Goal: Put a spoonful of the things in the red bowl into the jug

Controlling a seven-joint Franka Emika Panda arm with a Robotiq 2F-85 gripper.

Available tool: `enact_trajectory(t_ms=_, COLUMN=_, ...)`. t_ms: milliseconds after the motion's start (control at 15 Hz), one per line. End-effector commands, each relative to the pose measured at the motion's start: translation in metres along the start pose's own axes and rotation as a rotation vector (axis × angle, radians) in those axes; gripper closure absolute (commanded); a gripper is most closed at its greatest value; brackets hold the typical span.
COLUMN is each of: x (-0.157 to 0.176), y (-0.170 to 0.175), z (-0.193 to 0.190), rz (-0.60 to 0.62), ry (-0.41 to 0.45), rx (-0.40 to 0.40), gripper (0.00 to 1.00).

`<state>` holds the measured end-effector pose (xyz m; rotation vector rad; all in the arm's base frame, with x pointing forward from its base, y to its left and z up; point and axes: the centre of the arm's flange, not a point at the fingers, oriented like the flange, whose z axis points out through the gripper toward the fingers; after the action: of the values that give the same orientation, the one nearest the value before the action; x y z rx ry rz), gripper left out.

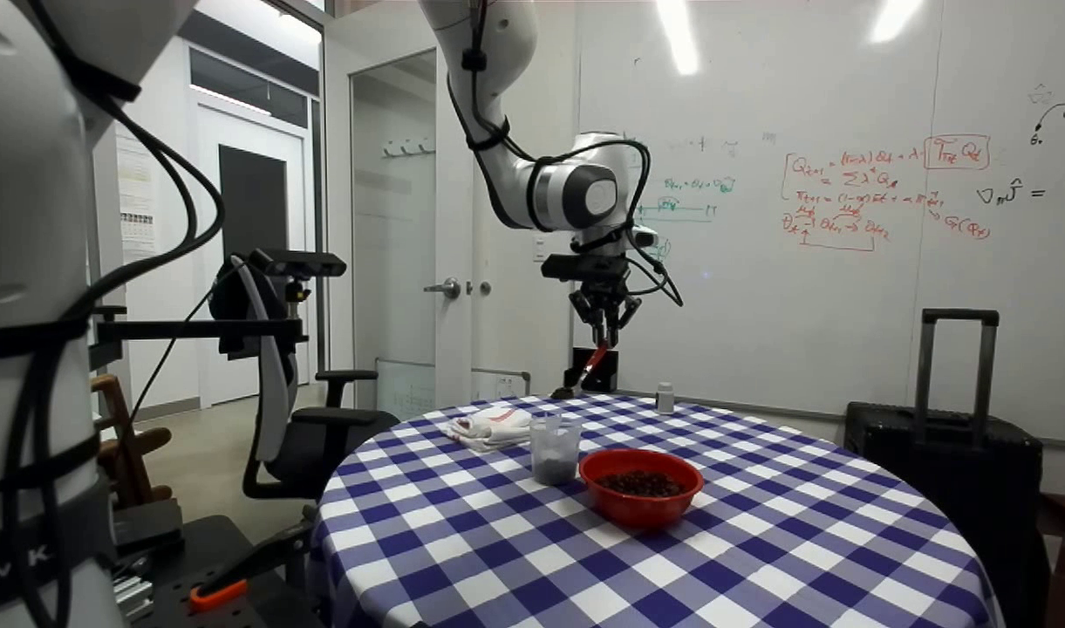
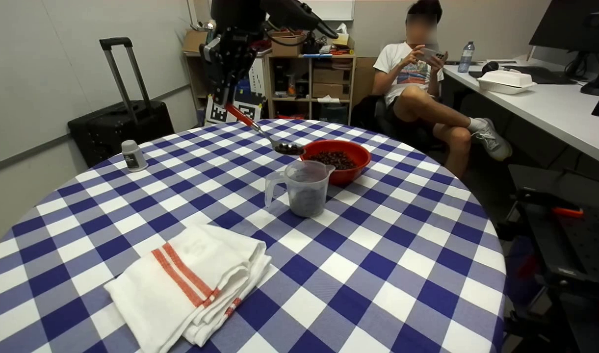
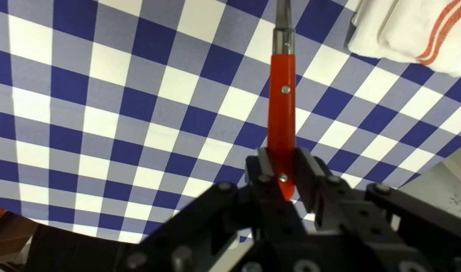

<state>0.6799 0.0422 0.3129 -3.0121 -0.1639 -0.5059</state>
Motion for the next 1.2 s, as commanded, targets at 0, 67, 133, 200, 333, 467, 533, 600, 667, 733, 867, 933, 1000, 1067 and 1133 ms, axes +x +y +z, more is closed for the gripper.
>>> enact_trajectory(t_ms=0, x=0.000, y=0.006, z=-0.002, rz=0.061, ry=0.044, rx=-0.003, gripper=0.95)
enact_trajectory(t_ms=67, x=-0.003, y=0.009, z=-0.005, rz=0.065, ry=0.051, rx=-0.011, gripper=0.95)
enact_trajectory(t_ms=133, x=-0.006, y=0.014, z=-0.008, rz=0.072, ry=0.054, rx=-0.014, gripper=0.95)
enact_trajectory(t_ms=200, x=-0.009, y=0.018, z=-0.009, rz=0.079, ry=0.059, rx=-0.020, gripper=0.95)
enact_trajectory(t_ms=333, x=-0.016, y=0.026, z=-0.012, rz=0.090, ry=0.070, rx=-0.031, gripper=0.95)
enact_trajectory(t_ms=467, x=-0.022, y=0.032, z=-0.012, rz=0.104, ry=0.079, rx=-0.042, gripper=0.95)
enact_trajectory(t_ms=533, x=-0.026, y=0.034, z=-0.012, rz=0.112, ry=0.082, rx=-0.047, gripper=0.95)
enact_trajectory(t_ms=600, x=-0.029, y=0.035, z=-0.013, rz=0.121, ry=0.084, rx=-0.049, gripper=0.95)
enact_trajectory(t_ms=667, x=-0.032, y=0.034, z=-0.013, rz=0.132, ry=0.085, rx=-0.052, gripper=0.95)
enact_trajectory(t_ms=733, x=-0.035, y=0.034, z=-0.014, rz=0.140, ry=0.092, rx=-0.055, gripper=0.95)
enact_trajectory(t_ms=867, x=-0.040, y=0.032, z=-0.017, rz=0.163, ry=0.111, rx=-0.063, gripper=0.95)
enact_trajectory(t_ms=933, x=-0.043, y=0.031, z=-0.018, rz=0.180, ry=0.122, rx=-0.069, gripper=0.95)
enact_trajectory(t_ms=1000, x=-0.045, y=0.031, z=-0.020, rz=0.195, ry=0.131, rx=-0.074, gripper=0.95)
enact_trajectory(t_ms=1067, x=-0.048, y=0.031, z=-0.021, rz=0.212, ry=0.139, rx=-0.080, gripper=0.95)
enact_trajectory(t_ms=1133, x=-0.051, y=0.030, z=-0.022, rz=0.226, ry=0.147, rx=-0.084, gripper=0.95)
